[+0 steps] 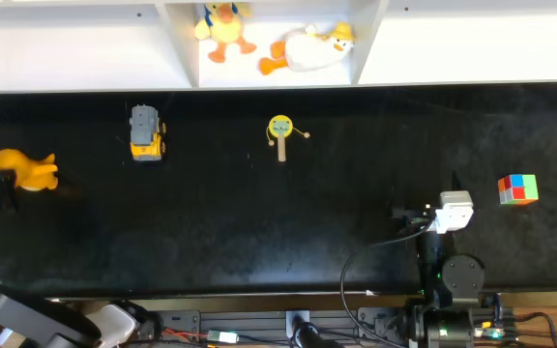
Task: Store Toys
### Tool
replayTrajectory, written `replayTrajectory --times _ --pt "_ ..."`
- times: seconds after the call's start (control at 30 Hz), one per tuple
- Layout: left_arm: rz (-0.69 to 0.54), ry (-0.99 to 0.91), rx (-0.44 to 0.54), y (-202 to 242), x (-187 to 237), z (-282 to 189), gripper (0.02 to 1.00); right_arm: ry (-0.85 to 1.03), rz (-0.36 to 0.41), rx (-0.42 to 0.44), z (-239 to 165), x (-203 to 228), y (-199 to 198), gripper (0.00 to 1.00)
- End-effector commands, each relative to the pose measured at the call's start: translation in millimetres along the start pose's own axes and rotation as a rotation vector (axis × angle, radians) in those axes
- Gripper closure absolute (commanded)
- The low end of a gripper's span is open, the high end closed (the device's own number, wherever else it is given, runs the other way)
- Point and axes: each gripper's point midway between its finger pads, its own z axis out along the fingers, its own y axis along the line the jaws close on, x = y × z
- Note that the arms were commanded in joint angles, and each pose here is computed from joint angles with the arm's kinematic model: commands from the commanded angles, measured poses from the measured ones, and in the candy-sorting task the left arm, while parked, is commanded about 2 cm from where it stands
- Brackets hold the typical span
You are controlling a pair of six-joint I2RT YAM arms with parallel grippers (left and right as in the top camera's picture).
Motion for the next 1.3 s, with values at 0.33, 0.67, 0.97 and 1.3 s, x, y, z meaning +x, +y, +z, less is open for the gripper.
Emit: replayTrajectory --times 0.33,0.67,0.97,1.3 --pt "-0.033 -0.042 0.026 -5 -14 -11 0.956 0.000 0.011 0.013 0 3 -3 0.005" --pt "-0.109 -0.130 0.062 -22 -44 -14 0.980 0.000 0.011 0.013 0 3 -3 0.005" --pt "-0.091 -0.292 0.018 -26 -96 -22 0.980 0.000 0.011 0.013 0 3 -3 0.005" --pt "-0.145 -0.381 -0.069 -16 -119 -45 0.982 0.000 0.011 0.013 0 3 -3 0.003"
